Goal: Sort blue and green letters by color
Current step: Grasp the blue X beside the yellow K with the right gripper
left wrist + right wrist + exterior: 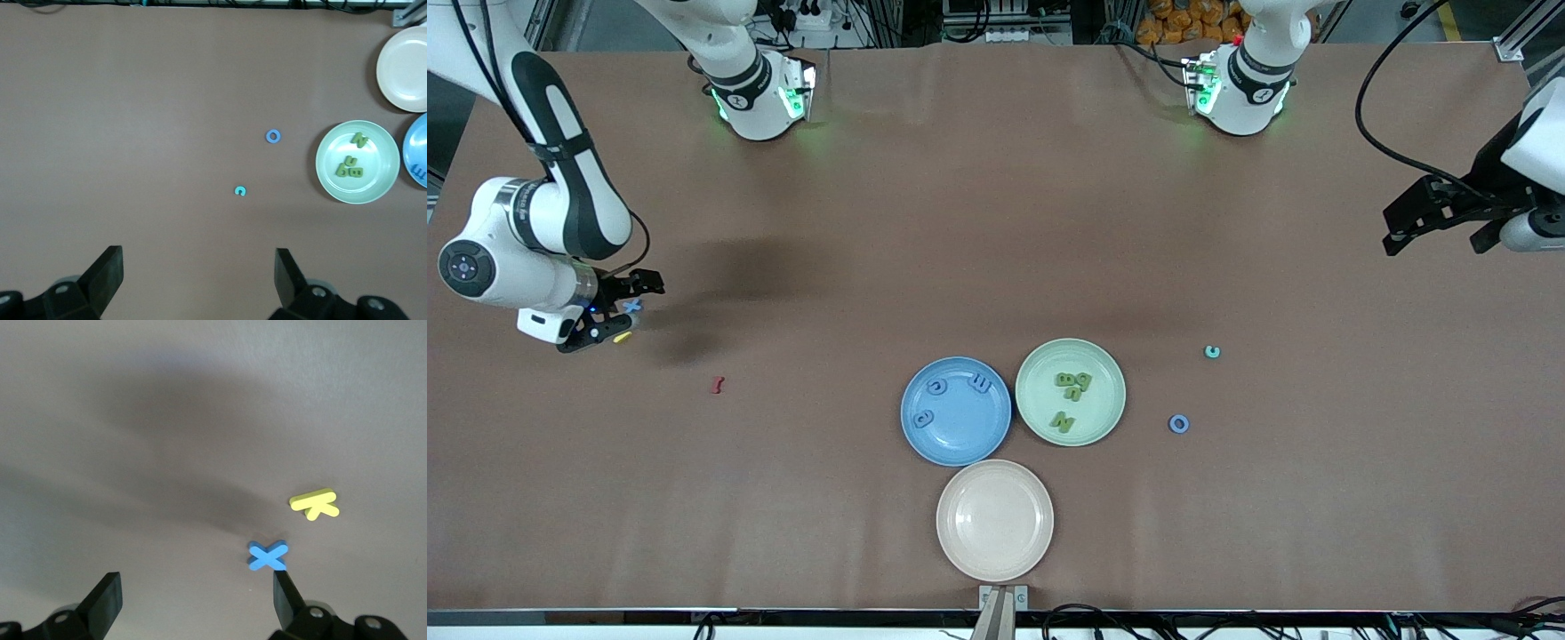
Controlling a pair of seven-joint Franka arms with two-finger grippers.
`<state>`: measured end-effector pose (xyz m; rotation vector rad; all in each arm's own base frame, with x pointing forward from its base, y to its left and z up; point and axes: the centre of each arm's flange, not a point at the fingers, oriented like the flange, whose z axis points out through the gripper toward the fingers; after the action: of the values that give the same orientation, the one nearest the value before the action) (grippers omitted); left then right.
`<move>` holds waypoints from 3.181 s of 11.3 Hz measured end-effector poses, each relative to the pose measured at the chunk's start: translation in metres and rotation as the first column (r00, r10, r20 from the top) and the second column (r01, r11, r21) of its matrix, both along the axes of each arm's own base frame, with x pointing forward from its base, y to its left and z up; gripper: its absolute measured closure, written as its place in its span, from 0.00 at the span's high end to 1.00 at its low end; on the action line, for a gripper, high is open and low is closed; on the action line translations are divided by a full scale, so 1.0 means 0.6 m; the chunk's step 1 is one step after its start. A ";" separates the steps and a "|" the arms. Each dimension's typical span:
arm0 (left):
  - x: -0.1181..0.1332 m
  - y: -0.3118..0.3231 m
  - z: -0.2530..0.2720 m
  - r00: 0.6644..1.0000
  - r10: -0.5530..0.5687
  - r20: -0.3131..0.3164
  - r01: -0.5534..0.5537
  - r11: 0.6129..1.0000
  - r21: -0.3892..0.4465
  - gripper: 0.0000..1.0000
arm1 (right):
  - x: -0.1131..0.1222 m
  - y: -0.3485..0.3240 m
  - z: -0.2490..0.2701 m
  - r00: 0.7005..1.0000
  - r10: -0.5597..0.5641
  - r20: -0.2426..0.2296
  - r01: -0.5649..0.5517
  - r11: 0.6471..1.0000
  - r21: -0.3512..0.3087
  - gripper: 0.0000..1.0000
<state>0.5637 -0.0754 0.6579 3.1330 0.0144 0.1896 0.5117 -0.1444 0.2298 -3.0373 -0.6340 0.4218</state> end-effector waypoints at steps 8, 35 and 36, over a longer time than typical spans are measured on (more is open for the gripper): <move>-0.001 0.005 -0.020 0.999 0.003 -0.050 -0.003 1.000 -0.012 1.00 | -0.005 -0.075 -0.106 0.999 -0.007 -0.053 0.010 0.998 0.060 1.00; 0.010 0.009 -0.041 0.997 0.004 -0.072 -0.005 1.000 -0.018 1.00 | -0.059 -0.107 -0.100 0.988 -0.015 0.152 0.011 1.000 0.028 1.00; 0.011 0.009 -0.041 0.997 0.004 -0.073 -0.006 1.000 -0.018 1.00 | -0.060 -0.107 -0.100 0.988 -0.018 0.153 0.014 1.000 0.027 1.00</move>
<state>0.5701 -0.0697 0.6330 3.1200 0.0238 0.0742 0.4760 -0.2085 0.1695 -3.0687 -0.6153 0.1786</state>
